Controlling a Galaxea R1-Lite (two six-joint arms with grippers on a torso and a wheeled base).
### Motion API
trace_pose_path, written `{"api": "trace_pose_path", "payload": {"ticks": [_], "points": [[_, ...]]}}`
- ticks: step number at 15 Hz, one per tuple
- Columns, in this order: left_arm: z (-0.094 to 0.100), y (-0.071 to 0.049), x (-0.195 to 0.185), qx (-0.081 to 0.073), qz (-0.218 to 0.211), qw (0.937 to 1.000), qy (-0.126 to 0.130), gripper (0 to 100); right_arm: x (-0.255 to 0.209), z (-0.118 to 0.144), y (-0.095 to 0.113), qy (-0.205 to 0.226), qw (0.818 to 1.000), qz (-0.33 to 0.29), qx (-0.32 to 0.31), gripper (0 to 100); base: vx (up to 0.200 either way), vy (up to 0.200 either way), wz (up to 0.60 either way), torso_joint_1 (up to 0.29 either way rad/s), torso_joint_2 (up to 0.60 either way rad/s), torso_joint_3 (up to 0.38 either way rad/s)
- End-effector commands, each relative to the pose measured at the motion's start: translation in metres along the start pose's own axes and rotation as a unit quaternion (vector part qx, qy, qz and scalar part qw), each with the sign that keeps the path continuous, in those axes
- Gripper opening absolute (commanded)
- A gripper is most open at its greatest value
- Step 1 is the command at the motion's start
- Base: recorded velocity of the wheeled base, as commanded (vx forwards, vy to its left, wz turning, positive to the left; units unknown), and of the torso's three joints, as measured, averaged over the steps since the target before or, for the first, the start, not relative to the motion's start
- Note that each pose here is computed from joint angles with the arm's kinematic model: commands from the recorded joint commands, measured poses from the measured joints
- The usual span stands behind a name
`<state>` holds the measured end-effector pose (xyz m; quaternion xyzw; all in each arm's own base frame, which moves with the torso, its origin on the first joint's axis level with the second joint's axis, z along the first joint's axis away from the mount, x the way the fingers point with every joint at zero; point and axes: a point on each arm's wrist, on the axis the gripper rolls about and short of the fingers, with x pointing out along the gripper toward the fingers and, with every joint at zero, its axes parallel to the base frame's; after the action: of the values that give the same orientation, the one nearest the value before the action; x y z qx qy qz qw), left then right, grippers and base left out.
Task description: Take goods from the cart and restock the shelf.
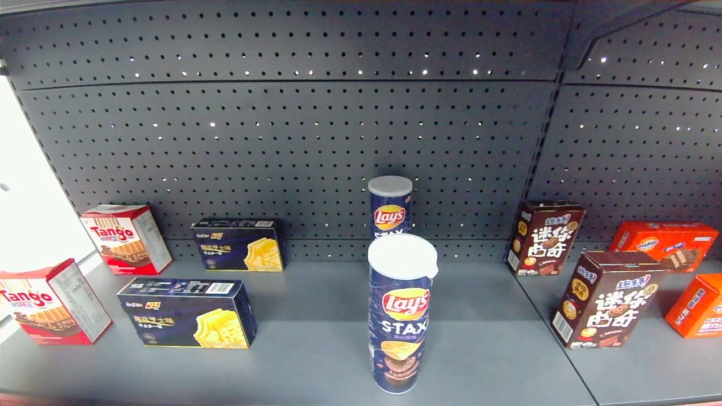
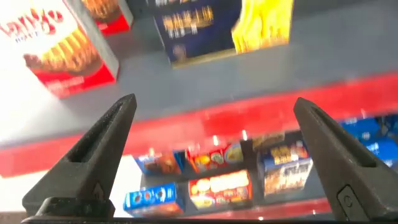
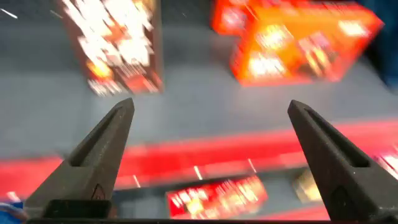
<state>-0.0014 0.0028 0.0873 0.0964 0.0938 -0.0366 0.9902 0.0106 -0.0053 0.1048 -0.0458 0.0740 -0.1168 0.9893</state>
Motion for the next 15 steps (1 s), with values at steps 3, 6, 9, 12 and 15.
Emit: {"api": "trace_pose_path", "payload": {"ticks": [3, 6, 9, 12, 15], "points": [[-0.0065, 0.0006, -0.0152, -0.008, 0.013, 0.9985, -0.052, 100, -0.0257, -0.0243, -0.0041, -0.043, 0.997, -0.058, 0.019, 100, 0.000, 0.000, 0.00, 0.000, 0.00, 0.000], [-0.0071, 0.0004, -0.0142, -0.012, 0.014, 0.9981, -0.059, 100, -0.0254, -0.0238, -0.0016, -0.050, 0.999, -0.003, 0.021, 100, 0.000, 0.000, 0.00, 0.000, 0.00, 0.000], [-0.0075, 0.0001, -0.0124, -0.019, 0.015, 0.9969, -0.075, 100, -0.0261, -0.0234, 0.0027, -0.056, 0.994, 0.096, 0.011, 100, 0.000, 0.000, 0.00, 0.000, 0.00, 0.000], [-0.0077, 0.0001, -0.0124, -0.024, 0.014, 0.9968, -0.074, 100, -0.0238, -0.0290, 0.0015, -0.041, 0.996, 0.051, 0.053, 100, 0.000, 0.000, 0.00, 0.000, 0.00, 0.000], [-0.0077, 0.0001, -0.0124, -0.034, 0.013, 0.9966, -0.074, 100, -0.0236, -0.0311, 0.0013, -0.031, 0.997, 0.043, 0.052, 100, 0.000, 0.000, 0.00, 0.000, 0.00, 0.000]]}}
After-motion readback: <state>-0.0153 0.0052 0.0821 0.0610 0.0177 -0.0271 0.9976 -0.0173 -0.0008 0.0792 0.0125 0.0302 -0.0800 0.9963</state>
